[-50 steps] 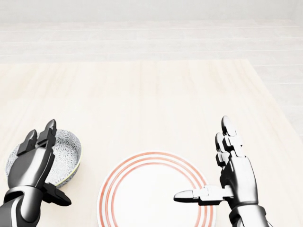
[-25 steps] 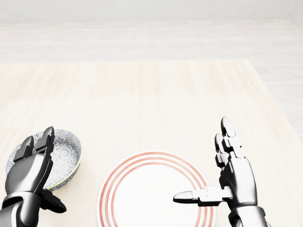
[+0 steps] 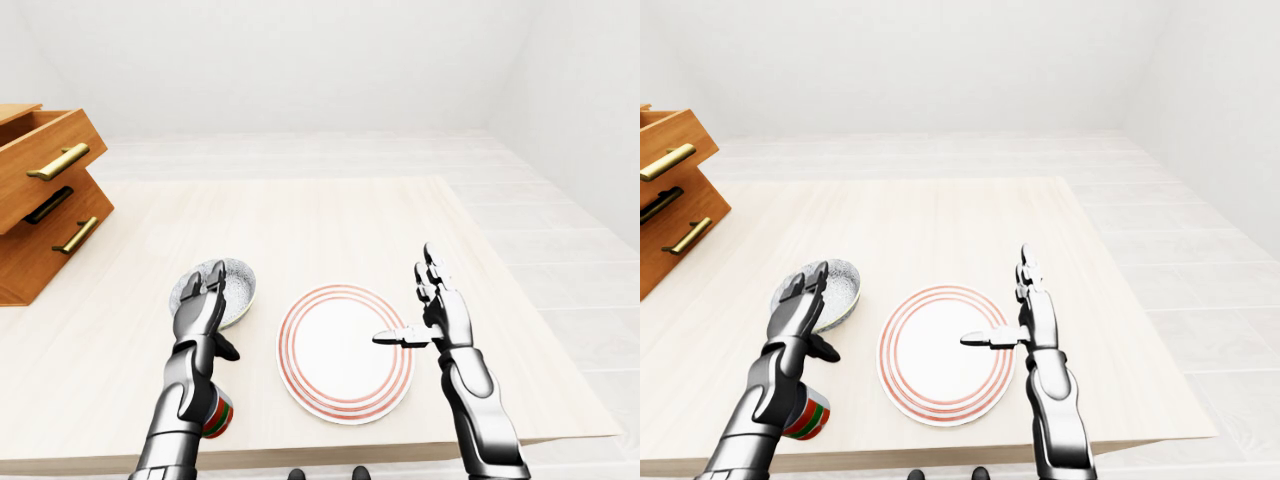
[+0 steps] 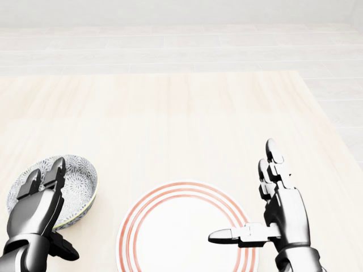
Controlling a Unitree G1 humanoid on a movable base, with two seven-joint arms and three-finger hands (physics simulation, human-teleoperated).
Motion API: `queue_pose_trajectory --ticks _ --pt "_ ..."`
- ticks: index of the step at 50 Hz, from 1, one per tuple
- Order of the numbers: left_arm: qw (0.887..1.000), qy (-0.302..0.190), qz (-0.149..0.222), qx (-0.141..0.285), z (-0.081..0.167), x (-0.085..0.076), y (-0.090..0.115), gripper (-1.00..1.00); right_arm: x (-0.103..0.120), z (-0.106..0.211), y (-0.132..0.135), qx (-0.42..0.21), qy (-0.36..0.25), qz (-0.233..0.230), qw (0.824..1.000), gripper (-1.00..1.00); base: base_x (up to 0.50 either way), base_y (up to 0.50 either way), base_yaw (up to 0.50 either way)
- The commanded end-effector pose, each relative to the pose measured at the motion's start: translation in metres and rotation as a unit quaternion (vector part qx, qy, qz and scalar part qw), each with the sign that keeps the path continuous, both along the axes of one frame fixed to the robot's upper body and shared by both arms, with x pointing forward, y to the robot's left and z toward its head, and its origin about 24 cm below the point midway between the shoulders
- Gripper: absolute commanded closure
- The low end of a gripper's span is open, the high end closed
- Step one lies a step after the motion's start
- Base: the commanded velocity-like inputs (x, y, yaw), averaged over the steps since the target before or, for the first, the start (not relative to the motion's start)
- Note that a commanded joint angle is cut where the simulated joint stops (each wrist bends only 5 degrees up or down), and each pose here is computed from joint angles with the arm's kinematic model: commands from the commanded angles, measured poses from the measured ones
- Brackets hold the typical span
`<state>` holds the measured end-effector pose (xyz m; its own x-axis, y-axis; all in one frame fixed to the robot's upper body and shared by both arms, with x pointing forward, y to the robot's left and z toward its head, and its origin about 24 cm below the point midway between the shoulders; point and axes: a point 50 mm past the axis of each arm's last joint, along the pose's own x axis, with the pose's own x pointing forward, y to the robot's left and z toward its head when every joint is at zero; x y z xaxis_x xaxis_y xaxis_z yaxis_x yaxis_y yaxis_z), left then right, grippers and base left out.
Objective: Put the bowl on the plate.
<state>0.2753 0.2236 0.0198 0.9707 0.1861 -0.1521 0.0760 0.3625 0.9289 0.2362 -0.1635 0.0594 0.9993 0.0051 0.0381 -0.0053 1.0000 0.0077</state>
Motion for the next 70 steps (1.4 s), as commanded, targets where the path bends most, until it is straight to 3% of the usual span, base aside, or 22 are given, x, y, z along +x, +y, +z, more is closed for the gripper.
queue_pose_trajectory --ticks 1,4,6,10,18,25,36,57,65,66,70 --pt "1.000 0.004 0.003 -0.009 -0.003 0.000 0.000 -1.00 0.000 0.002 0.000 -0.001 -0.001 0.001 1.000 -1.00 0.00 0.00 0.00" --pt "1.000 0.003 0.001 -0.010 -0.002 0.002 -0.002 -1.00 0.001 0.003 -0.001 -0.001 -0.002 0.000 1.000 -1.00 0.00 0.00 0.00" --pt "1.000 0.005 0.000 -0.013 -0.002 0.002 -0.002 -0.66 0.001 0.004 -0.001 0.000 -0.004 0.000 1.000 -1.00 0.00 0.00 0.00" --pt "1.000 0.007 -0.003 -0.010 -0.003 0.002 -0.003 -0.51 0.000 0.004 -0.001 -0.001 -0.004 0.000 1.000 -1.00 0.00 0.00 0.00" --pt "1.000 0.019 -0.004 -0.013 -0.007 -0.001 -0.002 -0.45 -0.001 0.004 -0.001 0.000 -0.003 -0.001 1.000 -1.00 0.00 0.00 0.00" --pt "1.000 0.021 -0.004 -0.018 -0.007 -0.001 -0.002 -0.19 -0.002 0.003 -0.001 0.000 -0.002 -0.002 1.000 -1.00 0.00 0.00 0.00" --pt "0.999 0.031 -0.005 -0.016 -0.009 -0.002 -0.001 0.04 -0.005 0.004 -0.001 0.000 -0.003 -0.003 1.000 -1.00 0.00 0.00 0.00" --pt "0.999 0.044 0.002 -0.004 -0.013 0.001 0.006 0.26 -0.008 0.007 -0.002 -0.001 -0.010 -0.003 1.000 -1.00 0.00 0.00 0.00" --pt "0.999 0.041 0.004 0.003 -0.011 0.002 0.009 0.64 -0.008 0.011 -0.002 -0.003 -0.018 -0.003 1.000 -1.00 0.00 0.00 0.00" --pt "0.999 0.041 0.006 -0.004 -0.011 0.002 0.009 0.79 -0.008 0.011 -0.002 -0.003 -0.019 -0.003 1.000 -1.00 0.00 0.00 0.00" --pt "0.999 0.038 0.001 0.008 -0.009 0.003 0.008 0.87 -0.008 0.012 -0.002 -0.004 -0.020 -0.003 1.000 -1.00 0.00 0.00 0.00"
